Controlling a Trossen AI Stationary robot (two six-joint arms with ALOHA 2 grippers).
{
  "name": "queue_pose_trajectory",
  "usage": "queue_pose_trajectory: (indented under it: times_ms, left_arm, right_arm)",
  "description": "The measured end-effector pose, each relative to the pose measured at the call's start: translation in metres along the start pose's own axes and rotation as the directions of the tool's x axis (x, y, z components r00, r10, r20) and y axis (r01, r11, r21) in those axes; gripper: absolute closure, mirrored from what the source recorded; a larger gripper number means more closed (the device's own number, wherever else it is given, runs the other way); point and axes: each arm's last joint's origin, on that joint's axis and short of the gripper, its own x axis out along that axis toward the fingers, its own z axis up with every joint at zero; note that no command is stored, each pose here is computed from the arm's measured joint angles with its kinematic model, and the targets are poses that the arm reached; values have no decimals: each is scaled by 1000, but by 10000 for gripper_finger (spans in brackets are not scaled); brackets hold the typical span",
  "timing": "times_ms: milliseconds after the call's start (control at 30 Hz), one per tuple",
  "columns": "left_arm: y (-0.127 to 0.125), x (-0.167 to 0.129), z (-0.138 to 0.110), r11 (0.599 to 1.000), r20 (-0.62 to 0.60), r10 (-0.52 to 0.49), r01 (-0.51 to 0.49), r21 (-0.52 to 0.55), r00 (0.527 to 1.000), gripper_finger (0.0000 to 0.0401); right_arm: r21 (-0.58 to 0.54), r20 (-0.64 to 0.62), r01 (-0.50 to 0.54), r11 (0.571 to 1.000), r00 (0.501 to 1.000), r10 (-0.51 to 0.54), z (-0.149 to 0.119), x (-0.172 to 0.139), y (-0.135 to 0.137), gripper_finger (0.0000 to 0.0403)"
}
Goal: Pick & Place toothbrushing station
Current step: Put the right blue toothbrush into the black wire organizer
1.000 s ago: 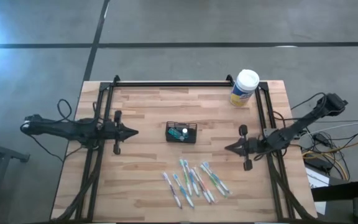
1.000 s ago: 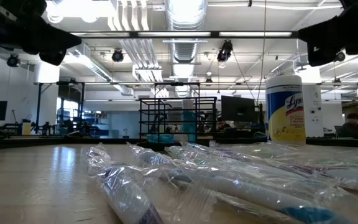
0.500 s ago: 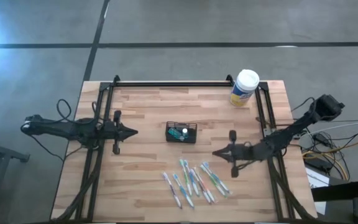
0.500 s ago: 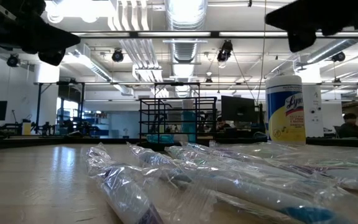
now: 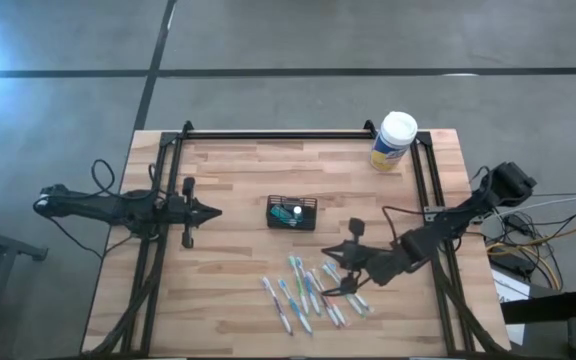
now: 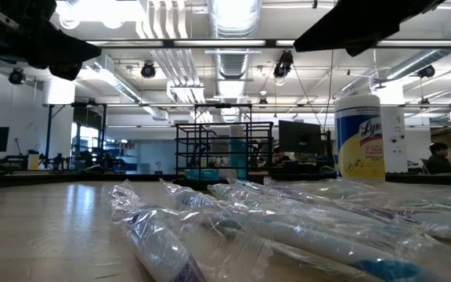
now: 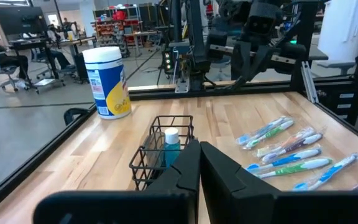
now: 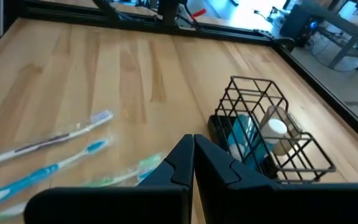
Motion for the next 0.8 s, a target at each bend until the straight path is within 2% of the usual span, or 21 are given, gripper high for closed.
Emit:
queue_pose_trajectory:
  times_ms: [100, 200, 300, 467, 533, 667, 800]
  left_arm:
    - [0, 0, 0, 1000, 1, 0, 0, -1, 1000, 387]
    - [0, 0, 0, 1000, 3, 0, 0, -5, 1000, 387]
    - [0, 0, 1, 1000, 6, 0, 0, -5, 1000, 387]
    - [0, 0, 1, 1000, 13, -2, 2, -15, 1000, 387]
    - [0, 0, 2, 999, 17, -4, 5, -34, 1000, 387]
    - [0, 0, 2, 999, 17, -6, 7, -40, 1000, 387]
    - [0, 0, 2, 999, 17, -7, 8, -41, 1000, 389]
  right_arm:
    - [-7, 4, -9, 1000, 1000, 9, 1, -1, 0, 394]
    - [-5, 32, -93, 996, 995, 94, 6, -1, 3, 394]
    - [-41, 94, -198, 979, 975, 201, 15, -2, 7, 394]
    - [-63, 216, -240, 969, 944, 248, 36, -9, 8, 394]
    - [-90, 284, -310, 947, 903, 322, 47, -15, 6, 394]
    - [-152, 418, -427, 891, 790, 450, 68, -37, -2, 394]
    - [-200, 489, -496, 845, 697, 525, 81, -54, -12, 394]
